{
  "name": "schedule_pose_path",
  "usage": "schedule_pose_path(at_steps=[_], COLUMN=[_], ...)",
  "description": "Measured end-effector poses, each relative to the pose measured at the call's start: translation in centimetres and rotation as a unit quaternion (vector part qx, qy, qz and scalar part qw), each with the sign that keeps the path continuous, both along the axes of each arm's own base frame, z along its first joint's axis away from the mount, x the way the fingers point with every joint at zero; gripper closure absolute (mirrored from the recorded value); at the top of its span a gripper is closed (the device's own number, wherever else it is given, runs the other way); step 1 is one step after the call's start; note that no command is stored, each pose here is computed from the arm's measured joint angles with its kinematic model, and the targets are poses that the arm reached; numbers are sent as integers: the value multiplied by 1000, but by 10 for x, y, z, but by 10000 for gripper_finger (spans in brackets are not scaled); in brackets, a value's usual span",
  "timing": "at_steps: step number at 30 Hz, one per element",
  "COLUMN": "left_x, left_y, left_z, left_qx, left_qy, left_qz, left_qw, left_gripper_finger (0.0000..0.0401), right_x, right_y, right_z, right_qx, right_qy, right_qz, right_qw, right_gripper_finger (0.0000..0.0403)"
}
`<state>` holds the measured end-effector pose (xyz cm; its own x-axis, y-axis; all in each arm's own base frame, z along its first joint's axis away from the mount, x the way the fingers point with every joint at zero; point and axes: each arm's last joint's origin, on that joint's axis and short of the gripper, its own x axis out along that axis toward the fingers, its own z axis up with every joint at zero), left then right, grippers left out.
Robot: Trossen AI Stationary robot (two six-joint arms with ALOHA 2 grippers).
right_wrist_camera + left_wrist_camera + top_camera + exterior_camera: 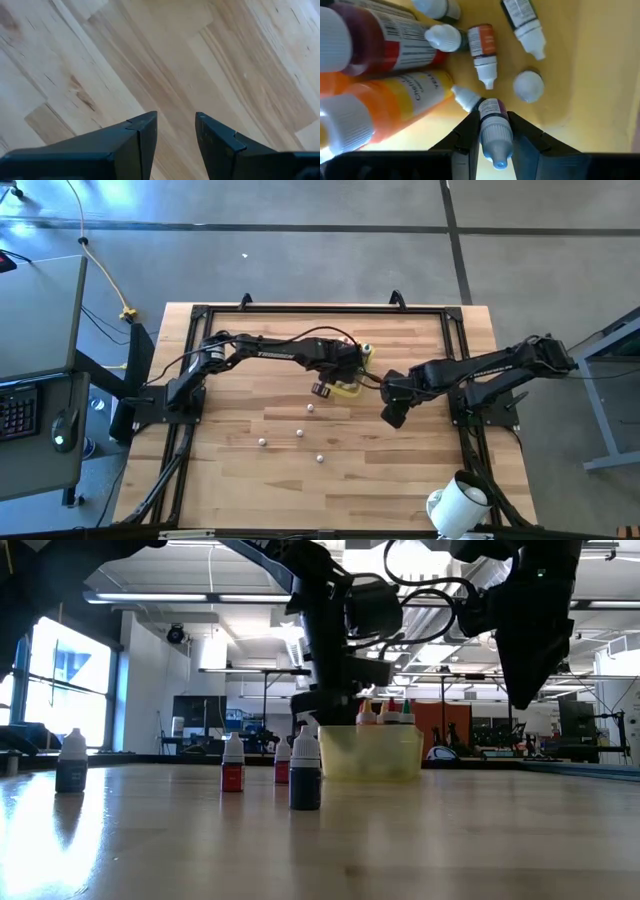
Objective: Pick & Place food coloring
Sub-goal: Put the small purple food coloring bottle into the bin, then put the small red food coloring bottle into the bin
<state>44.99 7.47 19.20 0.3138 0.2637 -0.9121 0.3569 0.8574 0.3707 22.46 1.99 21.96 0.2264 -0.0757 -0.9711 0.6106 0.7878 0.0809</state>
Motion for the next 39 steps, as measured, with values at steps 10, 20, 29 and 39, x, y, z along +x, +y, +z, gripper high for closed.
schedule_pose_path(at_steps=[10,20,29,39], left_x=[1,5,6,-8], left_y=[1,1,1,-24], left_z=[1,2,2,28], left_qx=[18,5,10,63], left_qy=[-1,-25,-28,16], left_qz=[-13,-7,-13,-22], left_qw=[1000,1000,999,998], left_gripper_finger=[322,322,267,202], right_x=[1,2,2,3], right_y=[0,0,0,0], right_z=[0,0,1,1], right_qx=[1,-3,-6,-4], right_qy=[-7,-9,-11,-16], right_qz=[0,10,20,22], right_qw=[1000,1000,1000,1000], right_gripper_finger=[277,277,277,277])
